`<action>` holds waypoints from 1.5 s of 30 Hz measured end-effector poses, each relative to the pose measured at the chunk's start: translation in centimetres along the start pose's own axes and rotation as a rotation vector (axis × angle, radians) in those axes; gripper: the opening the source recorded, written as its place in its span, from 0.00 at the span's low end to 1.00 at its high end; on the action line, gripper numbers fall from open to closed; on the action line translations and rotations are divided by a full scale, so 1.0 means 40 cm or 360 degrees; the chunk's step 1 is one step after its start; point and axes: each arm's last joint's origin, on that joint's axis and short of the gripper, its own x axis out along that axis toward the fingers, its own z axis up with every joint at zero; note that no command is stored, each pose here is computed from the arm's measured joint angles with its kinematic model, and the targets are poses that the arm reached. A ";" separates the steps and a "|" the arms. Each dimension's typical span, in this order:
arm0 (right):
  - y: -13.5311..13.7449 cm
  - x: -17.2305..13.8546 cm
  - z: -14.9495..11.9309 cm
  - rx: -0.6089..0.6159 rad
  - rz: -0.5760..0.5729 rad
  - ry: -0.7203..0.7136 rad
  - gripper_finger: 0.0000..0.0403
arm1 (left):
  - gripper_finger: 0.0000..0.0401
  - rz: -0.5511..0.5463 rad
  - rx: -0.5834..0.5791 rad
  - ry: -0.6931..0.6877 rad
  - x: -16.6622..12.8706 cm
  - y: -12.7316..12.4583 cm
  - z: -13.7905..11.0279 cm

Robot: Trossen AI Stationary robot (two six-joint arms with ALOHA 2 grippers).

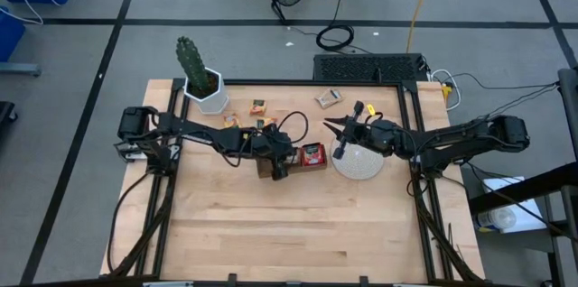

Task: Pick & Place Tea
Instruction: Put the brown tea bag into the middle section of the wooden organizer

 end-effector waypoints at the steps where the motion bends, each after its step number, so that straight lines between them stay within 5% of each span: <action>1: 0.000 0.000 0.000 0.0000 0.0001 0.0000 0.08 | 0.07 -0.0001 0.0000 0.0000 0.000 0.000 0.000; 19: 0.000 0.000 0.000 -0.0005 0.0001 0.0000 0.08 | 0.12 -0.0163 0.0036 -0.0044 -0.004 -0.025 0.006; 27: 0.000 0.000 0.000 0.0009 0.0000 0.0001 0.08 | 0.13 -0.0017 0.0126 -0.0144 -0.037 -0.025 0.026; 33: 0.000 0.000 -0.001 0.0008 0.0001 0.0006 0.08 | 0.29 0.0281 0.0108 -0.0230 -0.075 -0.002 0.046; 38: -0.005 0.002 -0.011 -0.0021 -0.0059 0.0082 0.09 | 0.47 0.0300 0.0115 -0.0282 -0.097 -0.004 0.057; 41: -0.047 0.020 -0.028 -0.0059 -0.0115 0.0343 0.11 | 0.58 0.0307 0.0112 -0.0309 -0.133 -0.002 0.065; 45: -0.150 0.063 -0.042 0.0168 0.0050 0.0703 0.16 | 0.68 0.0307 0.0081 -0.0396 -0.201 0.011 0.083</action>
